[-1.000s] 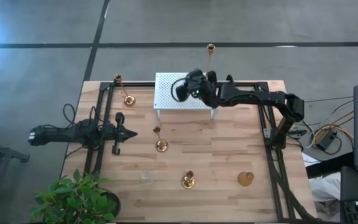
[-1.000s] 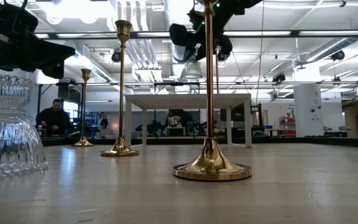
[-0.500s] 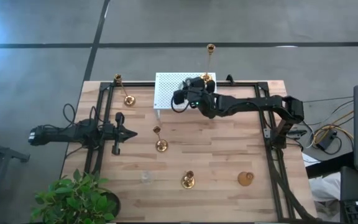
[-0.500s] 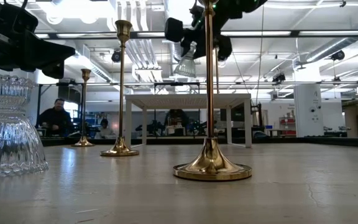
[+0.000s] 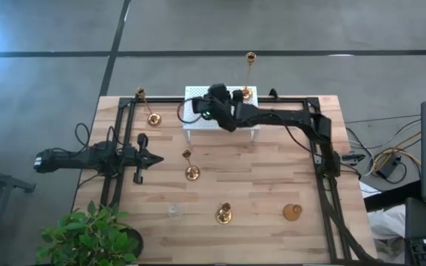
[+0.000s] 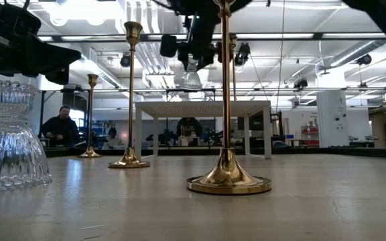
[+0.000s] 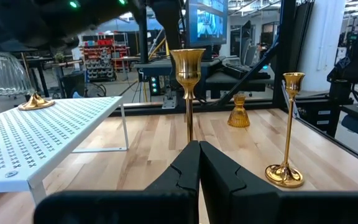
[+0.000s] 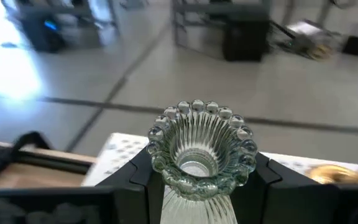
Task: Pick & Place candle stick holders
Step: Put the blue glass candle holder on the shelf
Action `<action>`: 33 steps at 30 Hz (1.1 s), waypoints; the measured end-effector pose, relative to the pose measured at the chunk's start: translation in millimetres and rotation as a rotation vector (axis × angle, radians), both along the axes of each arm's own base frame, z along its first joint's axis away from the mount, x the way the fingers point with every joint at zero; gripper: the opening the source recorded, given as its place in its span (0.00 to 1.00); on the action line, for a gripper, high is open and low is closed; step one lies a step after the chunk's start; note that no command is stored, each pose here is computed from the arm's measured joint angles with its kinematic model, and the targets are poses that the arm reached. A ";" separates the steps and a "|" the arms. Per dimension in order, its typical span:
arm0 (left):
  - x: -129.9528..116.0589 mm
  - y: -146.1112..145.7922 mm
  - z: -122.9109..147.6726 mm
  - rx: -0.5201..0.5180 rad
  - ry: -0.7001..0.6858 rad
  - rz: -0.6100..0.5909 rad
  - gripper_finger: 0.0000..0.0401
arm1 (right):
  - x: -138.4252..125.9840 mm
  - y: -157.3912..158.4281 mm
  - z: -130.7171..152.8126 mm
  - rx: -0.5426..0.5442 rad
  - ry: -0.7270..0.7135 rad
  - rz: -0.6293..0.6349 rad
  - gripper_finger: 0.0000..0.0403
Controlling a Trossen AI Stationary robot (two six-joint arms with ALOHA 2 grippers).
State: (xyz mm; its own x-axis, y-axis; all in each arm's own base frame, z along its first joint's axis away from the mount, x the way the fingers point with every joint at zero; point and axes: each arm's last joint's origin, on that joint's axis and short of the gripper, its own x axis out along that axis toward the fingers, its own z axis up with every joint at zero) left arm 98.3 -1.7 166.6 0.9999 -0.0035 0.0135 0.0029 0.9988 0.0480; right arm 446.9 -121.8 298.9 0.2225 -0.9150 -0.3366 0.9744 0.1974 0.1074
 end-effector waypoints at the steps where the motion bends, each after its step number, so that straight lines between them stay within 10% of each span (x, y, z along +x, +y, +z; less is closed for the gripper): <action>1: 0.0 0.0 0.0 0.000 0.000 0.000 0.03 | 0.3 -2.4 4.8 0.021 0.013 -0.026 0.31; 33: 0.3 -2.3 -0.5 -0.003 0.006 -0.079 0.03 | 8.0 -44.2 -23.5 0.107 0.089 -0.216 0.31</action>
